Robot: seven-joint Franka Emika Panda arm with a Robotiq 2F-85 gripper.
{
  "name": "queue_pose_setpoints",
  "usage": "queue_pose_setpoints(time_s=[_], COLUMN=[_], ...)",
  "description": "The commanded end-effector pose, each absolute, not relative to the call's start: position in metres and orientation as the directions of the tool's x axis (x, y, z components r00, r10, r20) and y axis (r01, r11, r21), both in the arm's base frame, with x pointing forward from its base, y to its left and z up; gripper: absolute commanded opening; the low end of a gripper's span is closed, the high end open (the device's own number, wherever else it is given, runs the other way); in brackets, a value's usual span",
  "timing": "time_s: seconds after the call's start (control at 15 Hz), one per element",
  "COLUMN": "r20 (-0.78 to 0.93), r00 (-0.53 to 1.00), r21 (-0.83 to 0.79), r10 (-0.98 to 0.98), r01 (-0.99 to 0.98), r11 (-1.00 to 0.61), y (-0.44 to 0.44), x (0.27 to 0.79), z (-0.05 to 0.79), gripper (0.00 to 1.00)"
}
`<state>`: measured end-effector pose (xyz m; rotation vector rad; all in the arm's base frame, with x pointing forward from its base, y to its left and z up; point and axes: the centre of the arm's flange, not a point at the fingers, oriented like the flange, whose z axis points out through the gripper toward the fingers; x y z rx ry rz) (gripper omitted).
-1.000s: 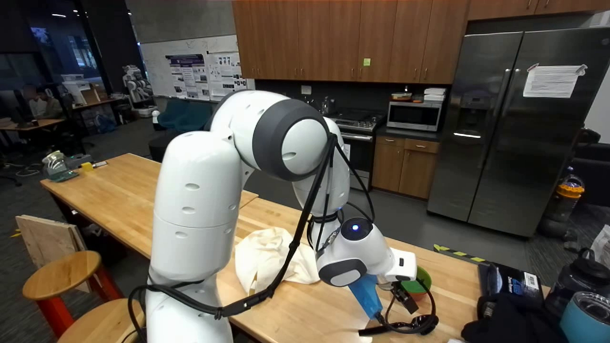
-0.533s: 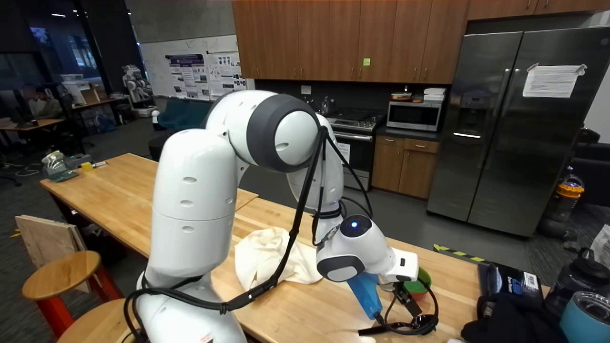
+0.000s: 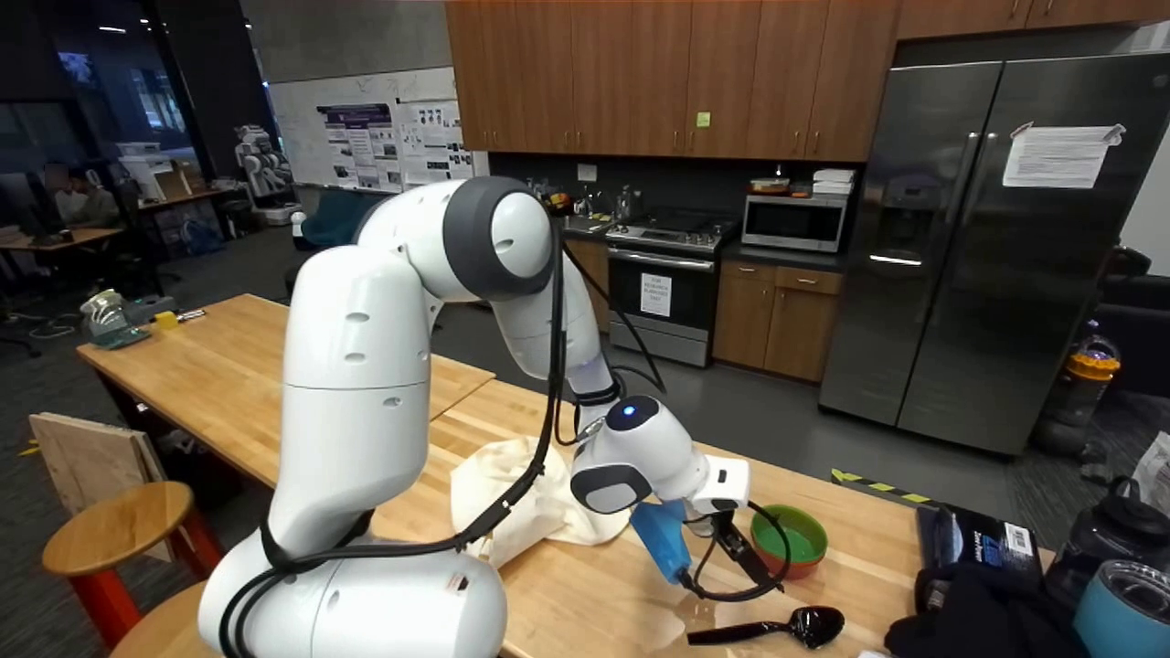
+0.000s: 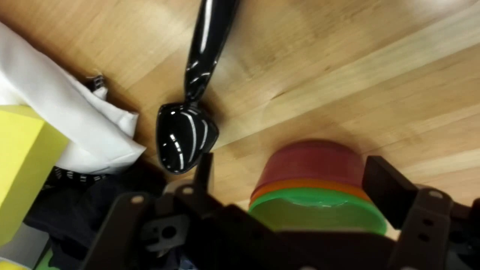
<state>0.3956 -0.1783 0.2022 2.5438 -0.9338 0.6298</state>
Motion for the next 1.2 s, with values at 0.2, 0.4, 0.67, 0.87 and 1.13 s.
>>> queue_pose_setpoints(time_s=[0.2, 0.4, 0.67, 0.87, 1.13], r20=[0.504, 0.512, 0.537, 0.541, 0.556], r00=[0.732, 0.682, 0.578, 0.521, 0.478], r21=[0.251, 0.254, 0.238, 0.211, 0.17], r10=[-0.459, -0.522, -0.614, -0.66, -0.68], r01=[-0.632, -0.701, -0.803, -0.844, -0.867], r11=[-0.733, -0.667, -0.547, -0.493, -0.469], y=[-0.096, -0.096, -0.112, -0.127, -0.147], x=[0.379, 0.352, 0.316, 0.302, 0.313], z=[0.15, 0.142, 0.141, 0.138, 0.132], gripper=[1.0, 1.0, 1.0, 1.0, 1.0])
